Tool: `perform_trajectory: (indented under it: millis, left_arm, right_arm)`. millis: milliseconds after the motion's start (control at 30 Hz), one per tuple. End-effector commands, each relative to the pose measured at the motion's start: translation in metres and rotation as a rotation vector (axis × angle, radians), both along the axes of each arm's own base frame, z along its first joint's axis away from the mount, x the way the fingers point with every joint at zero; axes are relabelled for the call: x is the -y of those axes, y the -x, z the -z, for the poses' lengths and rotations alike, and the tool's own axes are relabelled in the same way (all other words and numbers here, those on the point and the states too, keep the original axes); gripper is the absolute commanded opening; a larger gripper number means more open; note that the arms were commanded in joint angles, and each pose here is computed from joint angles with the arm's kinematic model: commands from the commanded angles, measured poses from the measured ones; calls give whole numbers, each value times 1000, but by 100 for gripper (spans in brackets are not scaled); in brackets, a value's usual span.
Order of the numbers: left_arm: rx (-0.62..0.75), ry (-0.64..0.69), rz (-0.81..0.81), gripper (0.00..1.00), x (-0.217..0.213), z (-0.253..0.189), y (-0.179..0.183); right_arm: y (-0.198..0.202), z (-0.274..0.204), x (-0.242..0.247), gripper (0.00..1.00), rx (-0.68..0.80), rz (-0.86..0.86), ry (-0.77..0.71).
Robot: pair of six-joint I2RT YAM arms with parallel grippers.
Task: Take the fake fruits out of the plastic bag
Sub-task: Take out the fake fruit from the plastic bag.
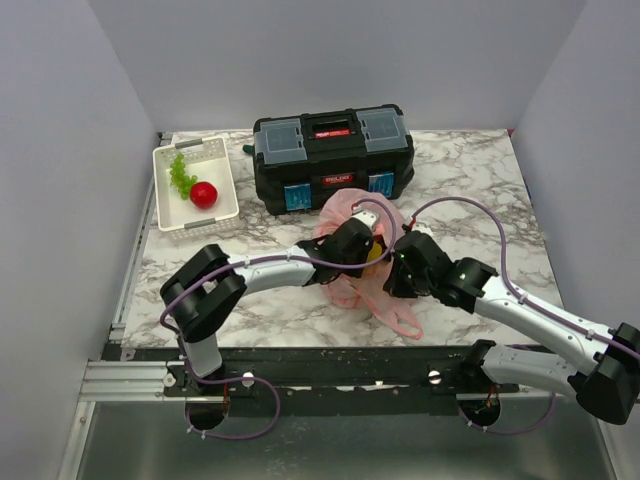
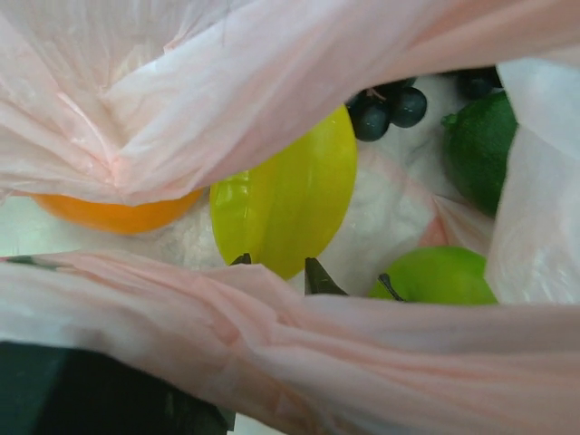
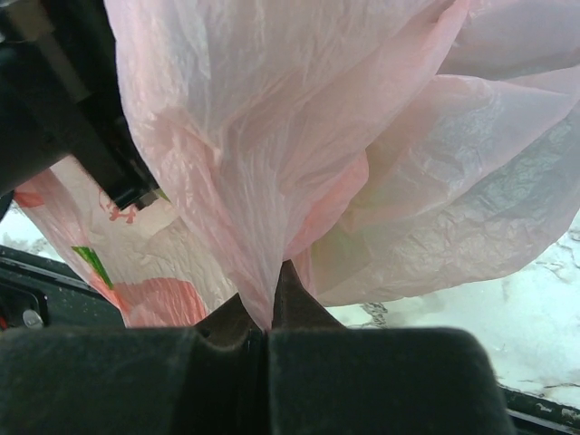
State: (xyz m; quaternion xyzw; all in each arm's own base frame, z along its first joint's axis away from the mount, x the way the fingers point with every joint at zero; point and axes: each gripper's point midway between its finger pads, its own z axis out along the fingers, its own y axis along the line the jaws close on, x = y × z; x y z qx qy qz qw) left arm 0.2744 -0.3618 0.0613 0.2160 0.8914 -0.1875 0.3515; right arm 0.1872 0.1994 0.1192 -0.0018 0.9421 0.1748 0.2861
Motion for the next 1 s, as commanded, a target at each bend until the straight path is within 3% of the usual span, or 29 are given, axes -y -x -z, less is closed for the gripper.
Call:
perform_trajectory:
  millis: [0,167,333,433,967]
  left_arm:
    - [28,67,46,28,2,-32,6]
    - [29,134,62,35,1,-48,16]
    - [58,174,48,59,3,-60,13]
    - [68,169,51,67,11,-61,5]
    - [76,-30,-26,79,19,-13,-32]
  right_arm:
    - [-3,3,4,1,9,22,16]
    - [2,3,0,1,0,-16,-5]
    - [13,11,-7,1,-27,-60,-59]
    - [15,15,-8,1,-35,-66,-66]
    - [11,12,-6,1,-16,-61,-48]
